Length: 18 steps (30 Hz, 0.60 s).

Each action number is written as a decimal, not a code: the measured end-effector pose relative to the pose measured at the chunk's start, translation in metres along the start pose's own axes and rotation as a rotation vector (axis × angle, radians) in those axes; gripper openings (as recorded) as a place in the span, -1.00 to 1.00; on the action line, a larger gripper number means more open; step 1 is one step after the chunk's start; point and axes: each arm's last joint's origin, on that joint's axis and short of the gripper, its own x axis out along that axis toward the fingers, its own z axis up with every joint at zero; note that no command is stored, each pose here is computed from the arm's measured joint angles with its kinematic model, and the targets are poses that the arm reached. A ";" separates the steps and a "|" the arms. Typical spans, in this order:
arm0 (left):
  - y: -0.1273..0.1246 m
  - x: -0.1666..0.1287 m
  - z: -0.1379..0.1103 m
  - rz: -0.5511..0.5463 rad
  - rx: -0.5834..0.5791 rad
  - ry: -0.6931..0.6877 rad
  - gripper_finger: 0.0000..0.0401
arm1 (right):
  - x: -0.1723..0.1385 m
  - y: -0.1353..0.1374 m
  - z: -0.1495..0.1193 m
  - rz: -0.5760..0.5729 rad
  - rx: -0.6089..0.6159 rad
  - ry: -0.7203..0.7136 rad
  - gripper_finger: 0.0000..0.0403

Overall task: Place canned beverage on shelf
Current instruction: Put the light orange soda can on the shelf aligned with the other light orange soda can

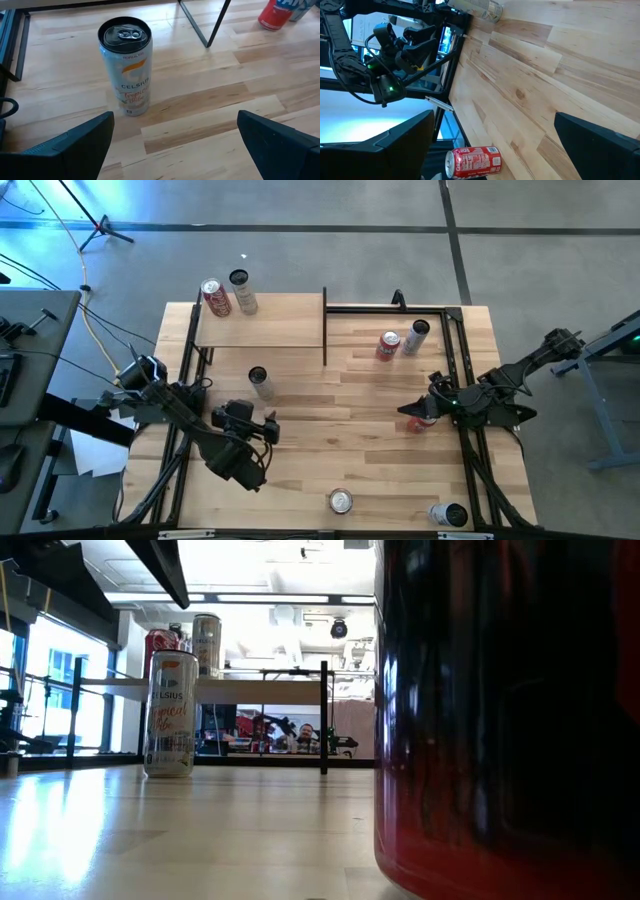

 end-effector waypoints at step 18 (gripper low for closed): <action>-0.001 -0.002 -0.003 -0.030 -0.033 0.002 0.99 | 0.000 0.000 0.000 0.000 0.000 0.000 0.99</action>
